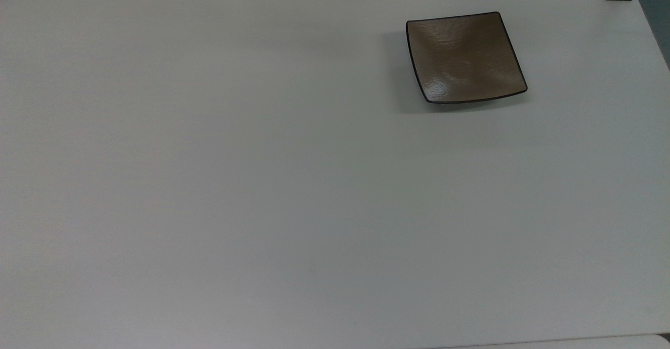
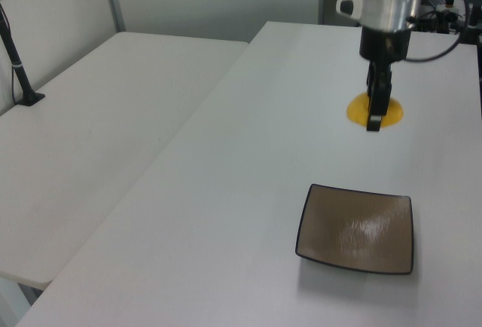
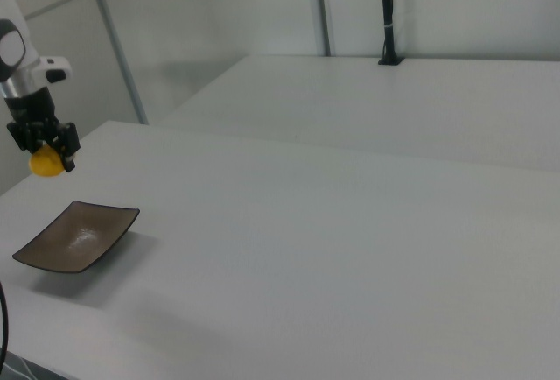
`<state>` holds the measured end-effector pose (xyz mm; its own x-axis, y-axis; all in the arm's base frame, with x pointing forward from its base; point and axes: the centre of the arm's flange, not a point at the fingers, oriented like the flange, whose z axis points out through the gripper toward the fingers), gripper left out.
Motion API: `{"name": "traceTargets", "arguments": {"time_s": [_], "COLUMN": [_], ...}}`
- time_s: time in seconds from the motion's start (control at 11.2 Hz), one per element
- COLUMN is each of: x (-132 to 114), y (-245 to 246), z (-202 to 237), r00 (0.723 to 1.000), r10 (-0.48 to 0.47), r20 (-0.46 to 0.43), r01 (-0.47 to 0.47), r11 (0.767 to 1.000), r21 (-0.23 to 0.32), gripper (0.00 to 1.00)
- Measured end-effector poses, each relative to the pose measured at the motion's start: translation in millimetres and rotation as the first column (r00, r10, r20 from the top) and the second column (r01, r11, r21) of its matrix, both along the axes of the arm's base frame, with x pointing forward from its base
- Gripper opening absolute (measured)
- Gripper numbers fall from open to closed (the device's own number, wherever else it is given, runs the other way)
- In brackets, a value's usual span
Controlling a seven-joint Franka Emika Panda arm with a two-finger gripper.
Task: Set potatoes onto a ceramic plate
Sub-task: 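Lift the potato and carry it over the brown square plate, then lower the held potato onto the plate's center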
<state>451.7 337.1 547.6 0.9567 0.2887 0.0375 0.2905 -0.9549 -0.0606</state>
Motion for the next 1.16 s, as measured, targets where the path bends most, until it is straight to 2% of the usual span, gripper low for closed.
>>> {"name": "traceTargets", "arguments": {"time_s": [0.27, 0.63, 1.07, 1.16], "x": [-0.5, 0.9, 2.2, 3.3], "y": [37.8, 49.3, 55.1, 55.8], "z": [-75.9, -158.0, -215.0, -217.8], "r00": [0.999, 1.000, 0.998, 0.999], "r10": [0.002, 0.008, 0.040, 0.027], "r20": [-0.041, -0.030, -0.042, -0.040], "r01": [-0.002, -0.007, -0.041, -0.027], "r11": [1.000, 1.000, 0.999, 1.000], "r21": [0.007, 0.022, -0.013, -0.008], "gripper": [0.61, 0.61, 0.61, 0.65]}}
